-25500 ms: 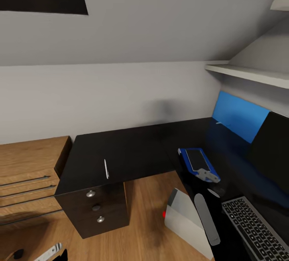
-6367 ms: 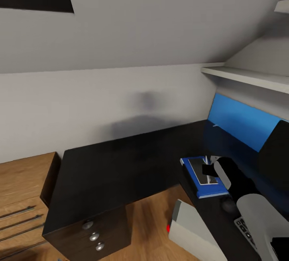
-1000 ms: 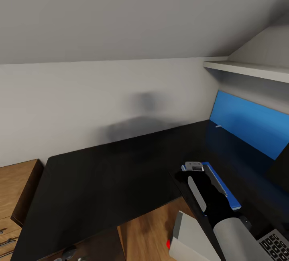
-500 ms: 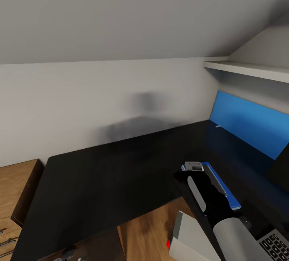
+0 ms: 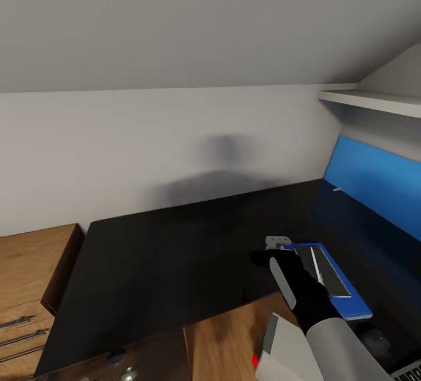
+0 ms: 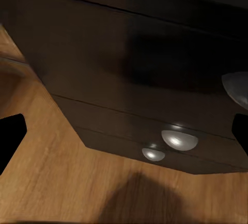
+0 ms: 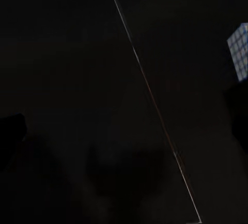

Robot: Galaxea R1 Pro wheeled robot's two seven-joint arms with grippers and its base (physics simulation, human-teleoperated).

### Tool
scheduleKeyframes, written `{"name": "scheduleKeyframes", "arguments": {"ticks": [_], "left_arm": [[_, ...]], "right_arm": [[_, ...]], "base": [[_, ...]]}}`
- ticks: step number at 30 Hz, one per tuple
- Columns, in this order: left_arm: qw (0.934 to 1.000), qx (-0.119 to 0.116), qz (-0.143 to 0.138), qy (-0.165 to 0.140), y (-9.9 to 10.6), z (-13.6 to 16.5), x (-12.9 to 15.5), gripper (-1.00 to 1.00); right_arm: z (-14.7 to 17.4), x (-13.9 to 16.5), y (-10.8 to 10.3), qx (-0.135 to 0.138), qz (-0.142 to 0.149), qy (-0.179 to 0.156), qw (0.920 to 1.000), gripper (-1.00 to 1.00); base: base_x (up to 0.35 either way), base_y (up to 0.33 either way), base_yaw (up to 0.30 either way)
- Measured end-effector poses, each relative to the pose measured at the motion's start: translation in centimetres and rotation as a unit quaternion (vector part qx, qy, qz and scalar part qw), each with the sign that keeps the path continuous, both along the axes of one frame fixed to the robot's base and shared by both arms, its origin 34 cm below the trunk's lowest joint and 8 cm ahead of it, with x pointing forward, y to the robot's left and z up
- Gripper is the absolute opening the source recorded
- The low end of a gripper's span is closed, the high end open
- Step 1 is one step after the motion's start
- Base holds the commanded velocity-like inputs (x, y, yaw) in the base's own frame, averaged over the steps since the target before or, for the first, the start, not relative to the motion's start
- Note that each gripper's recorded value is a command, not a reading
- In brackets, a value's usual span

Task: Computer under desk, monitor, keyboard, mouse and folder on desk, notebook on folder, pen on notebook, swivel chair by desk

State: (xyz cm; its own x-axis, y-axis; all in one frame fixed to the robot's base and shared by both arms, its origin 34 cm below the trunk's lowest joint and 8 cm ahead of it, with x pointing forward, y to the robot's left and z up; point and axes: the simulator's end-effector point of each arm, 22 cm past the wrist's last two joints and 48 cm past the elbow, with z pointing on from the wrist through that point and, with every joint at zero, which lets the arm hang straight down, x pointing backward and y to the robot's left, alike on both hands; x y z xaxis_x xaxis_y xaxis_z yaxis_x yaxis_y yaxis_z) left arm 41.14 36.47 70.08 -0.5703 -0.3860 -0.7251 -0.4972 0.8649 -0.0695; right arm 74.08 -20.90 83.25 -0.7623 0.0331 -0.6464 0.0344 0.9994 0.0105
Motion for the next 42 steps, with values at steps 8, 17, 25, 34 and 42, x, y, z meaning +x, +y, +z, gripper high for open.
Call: {"name": "scheduleKeyframes", "arguments": {"ticks": [8, 17, 25, 34, 42], "left_arm": [[1.0000, 0.000, 0.000, 0.000, -0.01, -0.01, 0.00, 1.00], [1.0000, 0.000, 0.000, 0.000, -0.01, 0.00, 0.01, 1.00], [1.0000, 0.000, -0.001, 0.000, -0.01, 0.01, 0.02, 1.00], [1.0000, 0.000, -0.001, 0.000, -0.02, 0.00, 0.05, 1.00], [1.0000, 0.000, -0.001, 0.000, -0.03, -0.03, 0.05, 1.00]], "right_arm": [[-0.02, 0.00, 0.01, 0.001, 0.000, 0.000, 1.0000, 1.00], [-0.01, 0.00, -0.05, 0.001, -0.001, 0.000, 1.0000, 1.00], [-0.01, 0.00, -0.08, -0.001, -0.001, 0.000, 1.0000, 1.00], [-0.06, 0.04, -0.08, -0.001, -0.001, 0.000, 1.0000, 1.00], [-0.11, 0.05, -0.15, -0.001, -0.001, 0.000, 1.0000, 1.00]], "base": [[0.000, 0.000, 0.098], [0.000, 0.000, 0.003], [0.000, 0.000, 0.168], [-0.115, 0.000, 0.256], [-0.314, 0.000, 0.155]]}}
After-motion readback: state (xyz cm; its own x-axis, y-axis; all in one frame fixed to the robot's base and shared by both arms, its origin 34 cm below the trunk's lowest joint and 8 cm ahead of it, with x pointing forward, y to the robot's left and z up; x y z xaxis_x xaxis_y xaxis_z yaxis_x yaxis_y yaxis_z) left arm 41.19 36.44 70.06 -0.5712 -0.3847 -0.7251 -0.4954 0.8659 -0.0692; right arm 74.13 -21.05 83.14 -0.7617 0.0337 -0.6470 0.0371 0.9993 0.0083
